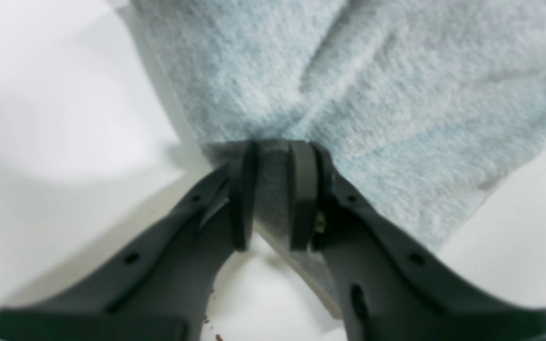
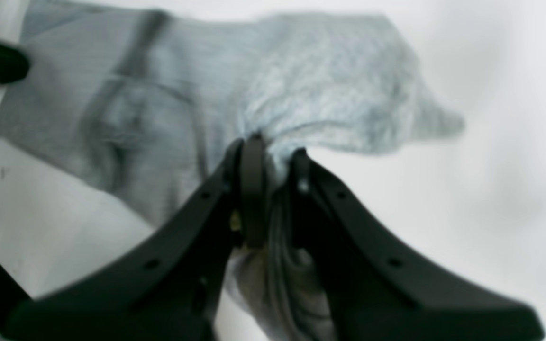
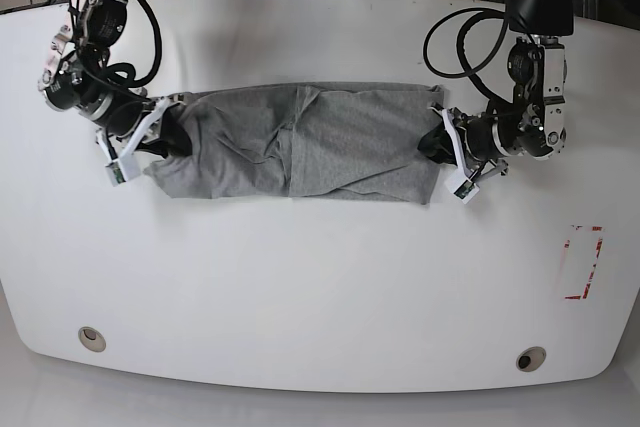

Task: Layout the t-shirt on the table in an organized manner, then fold the t-shirt properly
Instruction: 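Grasp both ends of the grey strip with the right and left grippers, then fold the strip in half, bringing the right gripper's end toward the left gripper, then release the left gripper and lift it away from the folded shirt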

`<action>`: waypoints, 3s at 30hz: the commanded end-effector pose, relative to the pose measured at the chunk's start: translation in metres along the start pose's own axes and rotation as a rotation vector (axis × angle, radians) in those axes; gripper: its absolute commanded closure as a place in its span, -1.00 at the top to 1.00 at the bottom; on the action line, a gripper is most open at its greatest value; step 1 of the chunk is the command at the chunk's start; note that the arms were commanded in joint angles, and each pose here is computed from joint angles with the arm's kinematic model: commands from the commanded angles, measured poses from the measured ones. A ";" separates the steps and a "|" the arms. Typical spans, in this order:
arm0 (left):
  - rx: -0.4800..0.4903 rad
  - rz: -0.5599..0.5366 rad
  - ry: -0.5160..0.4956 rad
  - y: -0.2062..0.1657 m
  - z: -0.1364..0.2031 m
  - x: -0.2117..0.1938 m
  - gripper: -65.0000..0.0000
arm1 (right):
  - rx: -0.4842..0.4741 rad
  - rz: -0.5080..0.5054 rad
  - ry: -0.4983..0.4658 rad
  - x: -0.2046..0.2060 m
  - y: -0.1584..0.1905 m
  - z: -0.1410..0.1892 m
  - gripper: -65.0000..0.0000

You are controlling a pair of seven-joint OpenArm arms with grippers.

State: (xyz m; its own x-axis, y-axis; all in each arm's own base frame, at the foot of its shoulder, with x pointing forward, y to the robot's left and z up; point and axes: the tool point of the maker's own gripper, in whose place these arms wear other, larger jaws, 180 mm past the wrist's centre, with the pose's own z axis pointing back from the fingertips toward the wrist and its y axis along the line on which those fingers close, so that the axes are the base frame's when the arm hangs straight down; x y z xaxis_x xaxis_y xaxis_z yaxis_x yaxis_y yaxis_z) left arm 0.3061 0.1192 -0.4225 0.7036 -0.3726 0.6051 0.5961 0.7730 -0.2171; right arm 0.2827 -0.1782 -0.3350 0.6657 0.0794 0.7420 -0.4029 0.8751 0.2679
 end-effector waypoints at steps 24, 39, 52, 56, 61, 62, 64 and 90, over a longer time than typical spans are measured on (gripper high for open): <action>-0.012 -0.049 0.091 -0.030 -0.029 0.005 -0.68 | 0.372 0.250 -0.190 0.079 0.187 -0.051 -1.00; -0.010 -0.053 0.081 -0.029 -0.029 0.012 -0.68 | 0.509 0.230 -0.186 0.075 0.227 -0.074 -0.99; -0.012 -0.050 0.071 -0.030 -0.028 0.015 -0.68 | 0.545 0.152 -0.166 0.058 0.225 -0.092 -0.20; -0.012 -0.047 0.069 -0.029 -0.028 0.015 -0.67 | 0.547 0.132 -0.177 0.058 0.224 -0.095 0.11; -0.013 -0.052 0.055 -0.029 -0.028 0.022 -0.66 | 0.546 0.139 -0.192 0.064 0.224 -0.094 0.26; -0.017 -0.054 0.046 -0.031 -0.029 0.026 -0.66 | 0.545 0.143 -0.193 0.065 0.223 -0.094 0.25; -0.017 -0.050 0.034 -0.031 -0.029 0.030 -0.66 | 0.545 0.143 -0.193 0.065 0.223 -0.094 0.23; 0.042 0.008 -0.299 -0.002 0.053 0.116 0.09 | 0.453 0.262 -0.152 0.062 0.180 -0.081 0.08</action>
State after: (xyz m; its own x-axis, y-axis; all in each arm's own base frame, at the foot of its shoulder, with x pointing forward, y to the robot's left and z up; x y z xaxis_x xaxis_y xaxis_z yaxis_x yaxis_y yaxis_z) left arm 0.3512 0.0923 -0.3427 0.6275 -0.2306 0.7437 0.5665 0.7905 -0.2329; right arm 0.2914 0.0196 -0.3125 0.4789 0.2045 0.8537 -0.7770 0.5513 0.3038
